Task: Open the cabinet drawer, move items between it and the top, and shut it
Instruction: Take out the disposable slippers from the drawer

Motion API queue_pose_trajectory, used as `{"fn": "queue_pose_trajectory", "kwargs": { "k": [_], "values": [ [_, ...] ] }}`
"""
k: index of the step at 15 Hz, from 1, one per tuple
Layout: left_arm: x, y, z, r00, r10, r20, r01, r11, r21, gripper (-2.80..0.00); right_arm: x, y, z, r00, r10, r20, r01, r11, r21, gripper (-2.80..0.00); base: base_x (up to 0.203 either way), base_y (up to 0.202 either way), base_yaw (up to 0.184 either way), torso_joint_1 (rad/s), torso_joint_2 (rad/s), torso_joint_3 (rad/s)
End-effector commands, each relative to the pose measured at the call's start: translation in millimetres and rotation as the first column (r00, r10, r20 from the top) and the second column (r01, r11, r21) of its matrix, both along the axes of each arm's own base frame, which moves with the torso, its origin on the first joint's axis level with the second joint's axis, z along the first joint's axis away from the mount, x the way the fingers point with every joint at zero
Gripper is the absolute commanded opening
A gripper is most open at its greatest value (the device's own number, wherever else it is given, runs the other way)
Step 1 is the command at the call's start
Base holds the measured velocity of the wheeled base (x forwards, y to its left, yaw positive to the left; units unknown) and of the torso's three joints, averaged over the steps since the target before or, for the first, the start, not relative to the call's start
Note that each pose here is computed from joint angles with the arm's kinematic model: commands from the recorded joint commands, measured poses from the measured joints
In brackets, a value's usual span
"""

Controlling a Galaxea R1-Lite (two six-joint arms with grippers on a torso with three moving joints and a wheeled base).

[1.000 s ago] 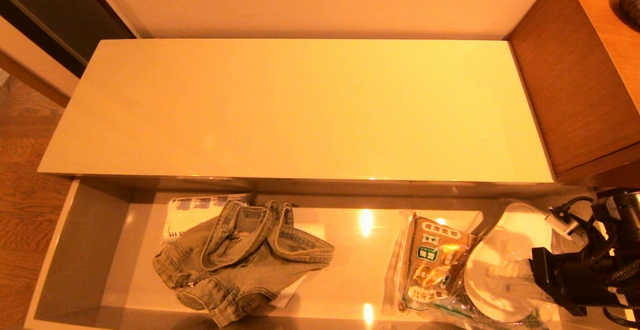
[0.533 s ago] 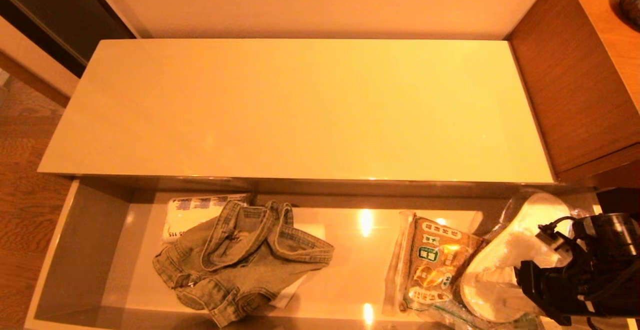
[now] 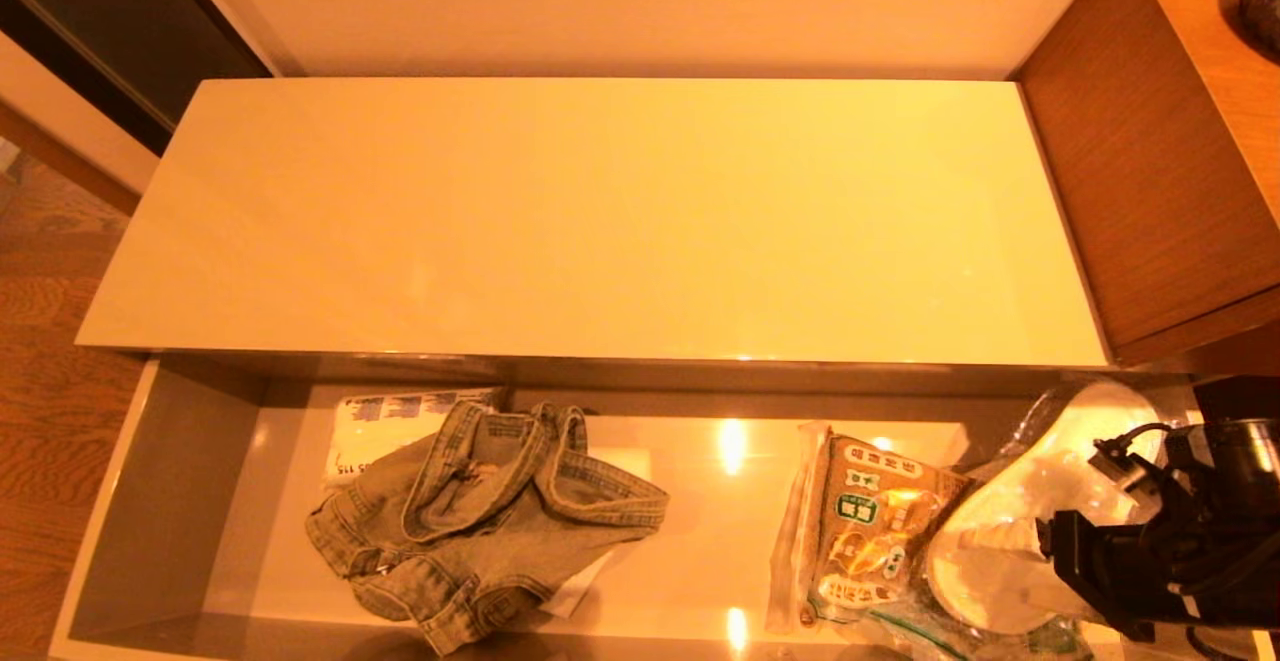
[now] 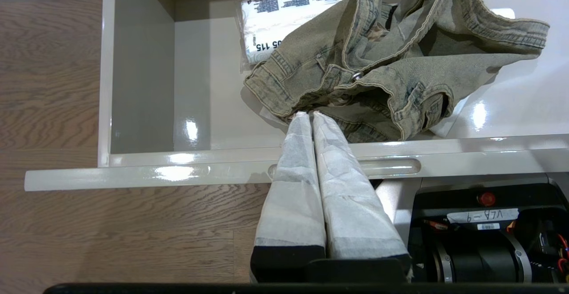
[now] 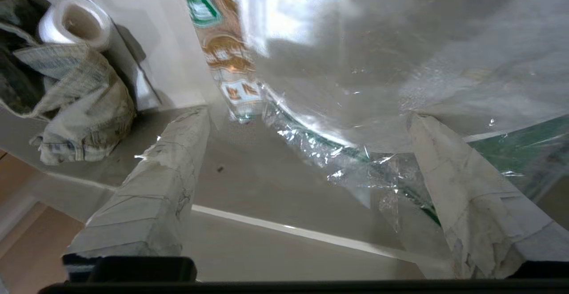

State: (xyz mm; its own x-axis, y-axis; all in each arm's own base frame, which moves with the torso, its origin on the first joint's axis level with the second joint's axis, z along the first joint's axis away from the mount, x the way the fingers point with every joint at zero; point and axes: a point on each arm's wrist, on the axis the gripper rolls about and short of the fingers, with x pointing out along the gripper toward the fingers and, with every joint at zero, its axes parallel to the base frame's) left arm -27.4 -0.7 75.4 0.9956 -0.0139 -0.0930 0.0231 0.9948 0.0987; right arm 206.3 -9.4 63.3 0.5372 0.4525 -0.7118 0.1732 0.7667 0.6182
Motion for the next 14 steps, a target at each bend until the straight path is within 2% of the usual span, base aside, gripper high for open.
{"fn": "queue_pose_trajectory", "kwargs": {
  "k": [1,3,10,14],
  "values": [
    [0,0,0,1.000,0.000,0.000,0.000,1.000,0.000,-2.80,-3,0,13,0.998,-0.001,0.060,0.000,1.000,0.003,0.00,0.000,0.000,0.000,0.000,0.00,0.000],
    [0,0,0,1.000,0.000,0.000,0.000,1.000,0.000,-2.80,-2,-4,12,0.999,-0.029,0.046,0.028,1.000,0.013,0.00,0.000,0.000,0.000,0.000,0.00,0.000],
    [0,0,0,1.000,0.000,0.000,0.000,1.000,0.000,-2.80,2,-23,30,0.985,-0.115,0.131,0.116,0.993,0.006,0.00,0.000,0.000,0.000,0.000,0.00,0.000],
    [0,0,0,1.000,0.000,0.000,0.000,1.000,0.000,-2.80,8,-31,35,0.976,-0.162,0.145,0.161,0.987,0.017,0.00,0.000,0.000,0.000,0.000,0.00,0.000]
  ]
}}
